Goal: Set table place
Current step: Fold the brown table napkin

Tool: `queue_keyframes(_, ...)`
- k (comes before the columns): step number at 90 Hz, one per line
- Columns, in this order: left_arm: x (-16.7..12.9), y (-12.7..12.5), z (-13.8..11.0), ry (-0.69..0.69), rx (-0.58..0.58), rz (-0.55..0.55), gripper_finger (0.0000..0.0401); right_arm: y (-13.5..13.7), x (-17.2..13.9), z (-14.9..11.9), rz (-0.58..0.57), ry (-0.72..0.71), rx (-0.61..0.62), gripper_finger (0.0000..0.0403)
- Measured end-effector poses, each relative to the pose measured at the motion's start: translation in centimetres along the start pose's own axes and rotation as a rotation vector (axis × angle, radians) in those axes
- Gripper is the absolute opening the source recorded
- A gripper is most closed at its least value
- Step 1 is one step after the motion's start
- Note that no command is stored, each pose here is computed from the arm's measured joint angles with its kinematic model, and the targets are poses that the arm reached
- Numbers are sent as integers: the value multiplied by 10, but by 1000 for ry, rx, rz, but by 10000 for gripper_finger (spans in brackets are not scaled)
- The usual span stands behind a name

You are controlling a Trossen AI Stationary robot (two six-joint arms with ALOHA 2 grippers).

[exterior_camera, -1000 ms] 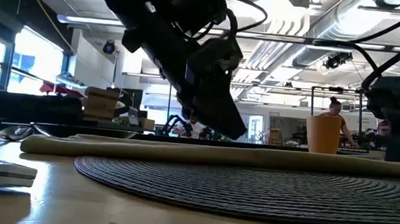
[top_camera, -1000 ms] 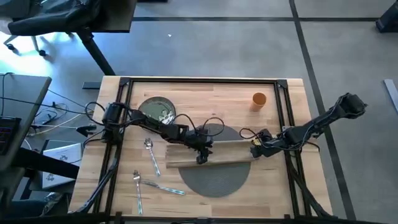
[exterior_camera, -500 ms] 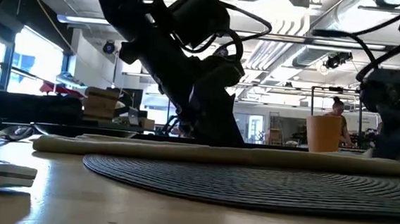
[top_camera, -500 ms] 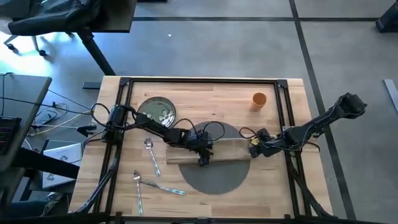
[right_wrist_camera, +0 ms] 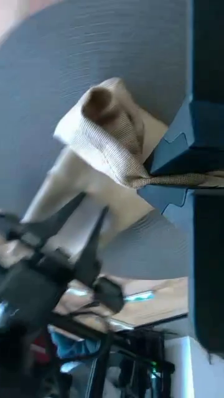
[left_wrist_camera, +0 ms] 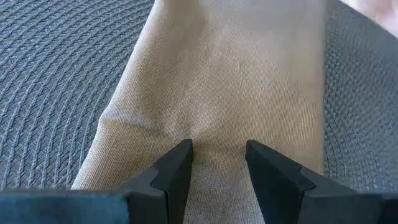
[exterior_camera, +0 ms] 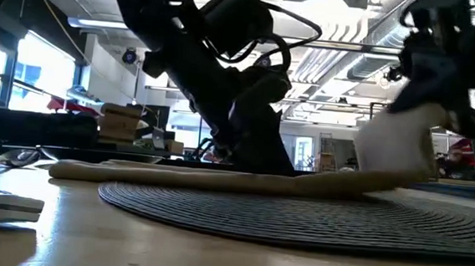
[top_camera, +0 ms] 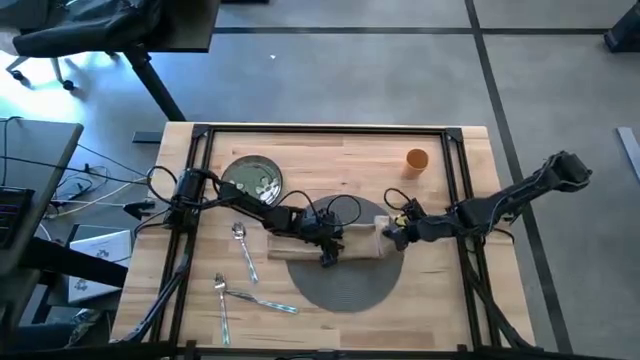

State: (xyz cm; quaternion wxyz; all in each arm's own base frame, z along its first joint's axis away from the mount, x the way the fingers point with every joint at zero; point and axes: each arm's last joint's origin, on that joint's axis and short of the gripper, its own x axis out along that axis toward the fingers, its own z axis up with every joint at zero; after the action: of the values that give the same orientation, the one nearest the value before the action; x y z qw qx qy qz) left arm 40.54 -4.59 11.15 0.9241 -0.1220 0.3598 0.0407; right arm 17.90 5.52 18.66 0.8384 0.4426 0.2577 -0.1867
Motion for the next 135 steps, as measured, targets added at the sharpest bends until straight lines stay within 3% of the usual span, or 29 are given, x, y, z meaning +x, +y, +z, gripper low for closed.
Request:
queue_keyframes(25, -3, -7, 20, -55, -4, -14, 135, 19, 5, 21, 164, -134, -30, 0)
queue_keyframes(45, -40, -19, 48, 155, 34, 30, 135, 24, 4, 30, 239, -163, -45, 0)
queue_keyframes(61, -67, -27, 29, 249, 102, 106, 135, 24, 3, 30, 252, -148, -64, 0)
queue_keyframes(86, -31, -19, -3, 131, 108, 51, 135, 22, -13, 35, 271, -154, -72, 0)
queue_keyframes(107, -2, -12, 6, 27, 103, -5, 135, 14, -36, 40, 277, -163, -41, 0)
queue_keyframes(135, 26, -9, 38, -49, 109, -29, 135, 15, -52, 46, 332, -232, -18, 0)
